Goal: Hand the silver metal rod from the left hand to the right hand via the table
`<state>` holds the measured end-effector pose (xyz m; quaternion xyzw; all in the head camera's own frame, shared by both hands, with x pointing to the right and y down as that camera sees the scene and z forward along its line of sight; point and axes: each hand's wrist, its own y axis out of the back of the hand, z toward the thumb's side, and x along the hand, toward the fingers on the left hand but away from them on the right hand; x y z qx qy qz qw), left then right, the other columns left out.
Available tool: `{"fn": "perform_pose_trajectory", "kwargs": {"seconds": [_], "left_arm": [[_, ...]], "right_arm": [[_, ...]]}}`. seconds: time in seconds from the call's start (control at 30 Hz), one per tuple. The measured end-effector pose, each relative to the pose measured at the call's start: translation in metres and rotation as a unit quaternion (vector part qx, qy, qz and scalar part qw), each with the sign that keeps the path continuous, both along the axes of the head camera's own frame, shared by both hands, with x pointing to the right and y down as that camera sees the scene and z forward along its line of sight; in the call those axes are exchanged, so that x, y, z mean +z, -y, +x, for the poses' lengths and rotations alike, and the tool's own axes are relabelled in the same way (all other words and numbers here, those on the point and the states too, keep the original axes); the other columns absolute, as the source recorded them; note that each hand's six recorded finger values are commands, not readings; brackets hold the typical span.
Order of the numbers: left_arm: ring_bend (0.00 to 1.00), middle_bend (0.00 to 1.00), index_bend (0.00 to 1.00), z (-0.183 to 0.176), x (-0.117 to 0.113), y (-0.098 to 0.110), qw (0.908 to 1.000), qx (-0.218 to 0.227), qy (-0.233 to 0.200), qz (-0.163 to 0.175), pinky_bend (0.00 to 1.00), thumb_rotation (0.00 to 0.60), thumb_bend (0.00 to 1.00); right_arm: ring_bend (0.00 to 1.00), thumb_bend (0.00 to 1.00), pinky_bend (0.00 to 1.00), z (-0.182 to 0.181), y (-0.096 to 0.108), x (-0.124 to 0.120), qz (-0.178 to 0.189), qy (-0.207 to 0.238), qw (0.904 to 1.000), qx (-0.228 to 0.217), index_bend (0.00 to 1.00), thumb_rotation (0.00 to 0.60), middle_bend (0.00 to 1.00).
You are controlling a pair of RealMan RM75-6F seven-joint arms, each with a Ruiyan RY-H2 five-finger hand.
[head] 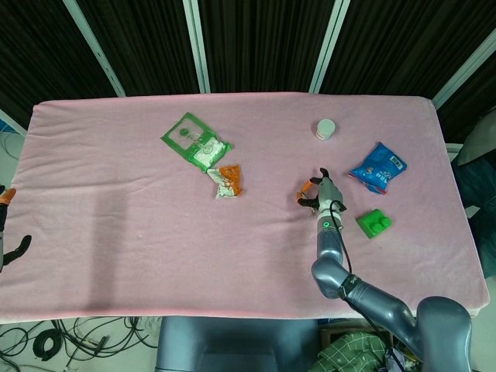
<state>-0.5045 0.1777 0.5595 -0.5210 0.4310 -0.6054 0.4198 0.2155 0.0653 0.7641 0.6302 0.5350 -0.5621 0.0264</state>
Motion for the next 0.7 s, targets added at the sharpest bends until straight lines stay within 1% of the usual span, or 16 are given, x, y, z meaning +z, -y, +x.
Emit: {"fn": "perform_pose_trajectory", "kwargs": {"seconds": [0.23,0.7], "left_arm": [[0.0,0.06,0.14,-0.001,-0.001,0.0,1.0,-0.001,0.0,0.002,0.0,0.6,0.24],[0.0,0.06,0.14,-0.001,-0.002,0.0,1.0,-0.001,-0.002,0.003,0.0,0.6,0.24]], "right_arm": [[0.09,0.37,0.21,0.001,-0.002,0.003,-0.003,-0.001,1.0,0.002,0.59,0.6,0.02],[0.09,0.37,0.21,-0.001,-0.001,-0.007,0.006,0.006,1.0,0.0,0.59,0.6,0.02]]}}
